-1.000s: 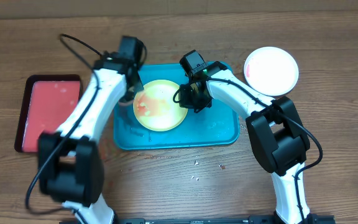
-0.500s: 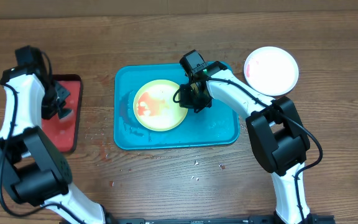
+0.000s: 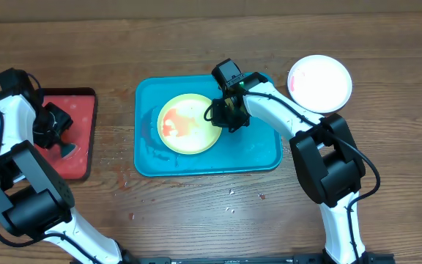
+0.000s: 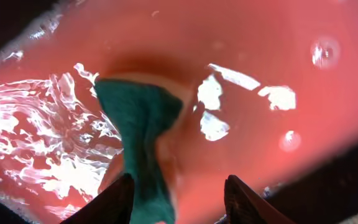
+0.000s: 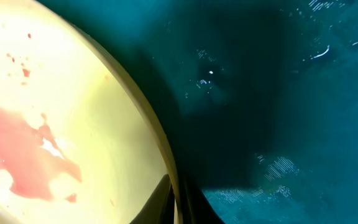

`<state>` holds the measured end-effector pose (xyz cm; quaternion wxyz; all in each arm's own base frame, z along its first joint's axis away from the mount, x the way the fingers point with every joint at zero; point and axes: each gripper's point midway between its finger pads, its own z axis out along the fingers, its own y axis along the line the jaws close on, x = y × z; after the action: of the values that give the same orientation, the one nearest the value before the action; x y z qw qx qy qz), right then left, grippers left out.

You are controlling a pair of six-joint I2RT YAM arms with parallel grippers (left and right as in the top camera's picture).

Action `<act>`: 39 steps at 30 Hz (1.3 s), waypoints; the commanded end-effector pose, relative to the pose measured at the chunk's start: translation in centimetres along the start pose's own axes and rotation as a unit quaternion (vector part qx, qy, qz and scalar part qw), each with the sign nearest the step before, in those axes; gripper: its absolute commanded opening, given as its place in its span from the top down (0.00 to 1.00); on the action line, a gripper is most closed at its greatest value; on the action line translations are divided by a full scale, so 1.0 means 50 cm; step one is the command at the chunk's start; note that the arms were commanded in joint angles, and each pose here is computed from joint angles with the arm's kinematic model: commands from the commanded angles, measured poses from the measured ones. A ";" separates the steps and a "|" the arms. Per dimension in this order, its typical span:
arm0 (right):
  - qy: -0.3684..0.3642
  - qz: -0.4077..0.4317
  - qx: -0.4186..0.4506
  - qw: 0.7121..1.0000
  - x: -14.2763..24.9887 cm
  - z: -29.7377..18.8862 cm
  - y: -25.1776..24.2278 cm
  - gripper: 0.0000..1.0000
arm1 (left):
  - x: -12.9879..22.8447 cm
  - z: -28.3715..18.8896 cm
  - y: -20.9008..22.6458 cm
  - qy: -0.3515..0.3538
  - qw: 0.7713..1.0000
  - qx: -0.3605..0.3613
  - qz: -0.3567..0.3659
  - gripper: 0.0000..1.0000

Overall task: Clean dirty plates on tray and stack at the side
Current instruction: 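Return the sponge to the red basin with the left gripper, then lift the yellow plate with the right gripper and stack it on the plates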

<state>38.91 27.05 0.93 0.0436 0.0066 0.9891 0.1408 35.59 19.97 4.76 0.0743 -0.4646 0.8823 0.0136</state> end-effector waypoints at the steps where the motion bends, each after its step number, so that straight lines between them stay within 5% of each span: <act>1: -0.005 0.002 0.024 1.000 -0.007 0.014 -0.028 0.96 | -0.002 -0.029 -0.023 0.008 0.999 0.025 0.023 0.54; 5: -0.018 -0.002 0.028 0.999 -0.021 0.000 -0.023 0.96 | -0.001 -0.106 -0.050 0.010 0.997 0.068 0.024 0.62; 8: -0.054 -0.019 0.038 0.998 -0.050 -0.052 -0.015 0.96 | 0.006 -0.174 -0.071 -0.001 0.993 0.113 0.021 0.53; 9: -0.067 -0.034 0.044 0.996 -0.060 -0.071 -0.013 0.96 | 0.006 -0.182 -0.072 -0.006 0.993 0.115 0.022 0.42; 10: -0.093 -0.058 0.068 0.992 -0.076 -0.107 -0.015 0.96 | 0.005 -0.190 -0.073 -0.011 0.993 0.117 0.023 0.00; 15: -0.184 -0.109 0.207 0.955 -0.111 -0.253 -0.024 0.96 | 0.026 -0.187 -0.064 0.011 0.994 0.109 0.021 0.00; 22: -0.278 -0.235 0.380 0.851 -0.110 -0.426 0.043 0.96 | 0.025 -0.187 -0.064 0.011 0.994 0.109 0.021 0.00; 35: -0.314 -0.426 0.529 0.663 -0.027 -0.520 0.213 0.96 | 0.025 -0.187 -0.064 0.011 0.994 0.109 0.021 0.00; 39: -0.334 -0.415 0.541 0.651 -0.030 -0.538 0.227 0.96 | 0.025 -0.187 -0.064 0.011 0.994 0.109 0.021 0.00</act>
<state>38.06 31.64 25.76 0.3935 -0.3582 0.7334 -0.4229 36.09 16.45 13.20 0.1050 -0.4400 0.8883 -0.0790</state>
